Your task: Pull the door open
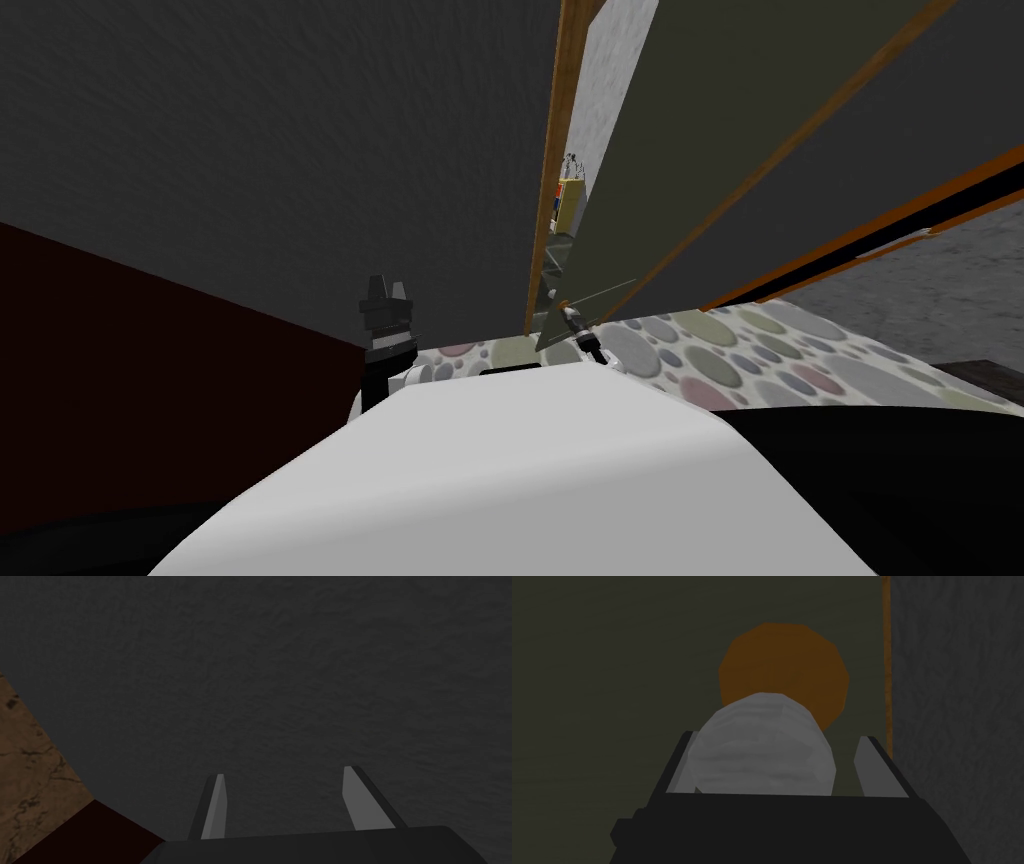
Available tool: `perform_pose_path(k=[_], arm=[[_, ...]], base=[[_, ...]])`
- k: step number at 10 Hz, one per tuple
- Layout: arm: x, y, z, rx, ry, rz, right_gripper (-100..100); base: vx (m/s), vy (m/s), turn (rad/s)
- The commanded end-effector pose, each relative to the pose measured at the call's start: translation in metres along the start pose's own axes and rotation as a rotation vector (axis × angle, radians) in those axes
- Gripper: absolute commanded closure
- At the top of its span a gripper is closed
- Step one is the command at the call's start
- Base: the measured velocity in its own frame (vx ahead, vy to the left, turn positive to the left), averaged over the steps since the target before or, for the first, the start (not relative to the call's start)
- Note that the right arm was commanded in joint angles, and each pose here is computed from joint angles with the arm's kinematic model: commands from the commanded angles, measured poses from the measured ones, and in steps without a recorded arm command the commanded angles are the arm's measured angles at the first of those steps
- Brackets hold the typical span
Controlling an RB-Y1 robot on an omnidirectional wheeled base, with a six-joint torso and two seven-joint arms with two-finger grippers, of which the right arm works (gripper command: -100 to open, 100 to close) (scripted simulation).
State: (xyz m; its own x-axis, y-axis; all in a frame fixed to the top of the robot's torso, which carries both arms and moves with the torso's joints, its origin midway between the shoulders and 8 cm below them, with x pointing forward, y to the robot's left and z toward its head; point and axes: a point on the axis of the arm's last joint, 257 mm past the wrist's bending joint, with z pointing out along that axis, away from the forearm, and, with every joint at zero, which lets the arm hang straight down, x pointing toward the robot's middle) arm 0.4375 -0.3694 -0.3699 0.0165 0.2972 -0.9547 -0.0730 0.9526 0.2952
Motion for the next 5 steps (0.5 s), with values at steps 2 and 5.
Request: perform_pose_path(k=[2, 5], arm=[[0.0021, 0.0078, 0.0004, -0.009, -0.004, 0.061, 100], [0.0017, 0.0067, -0.0013, -0.001, -0.008, 0.144, 100]], base=[[-0.030, -0.062, 0.077], [-0.043, -0.059, 0.093]])
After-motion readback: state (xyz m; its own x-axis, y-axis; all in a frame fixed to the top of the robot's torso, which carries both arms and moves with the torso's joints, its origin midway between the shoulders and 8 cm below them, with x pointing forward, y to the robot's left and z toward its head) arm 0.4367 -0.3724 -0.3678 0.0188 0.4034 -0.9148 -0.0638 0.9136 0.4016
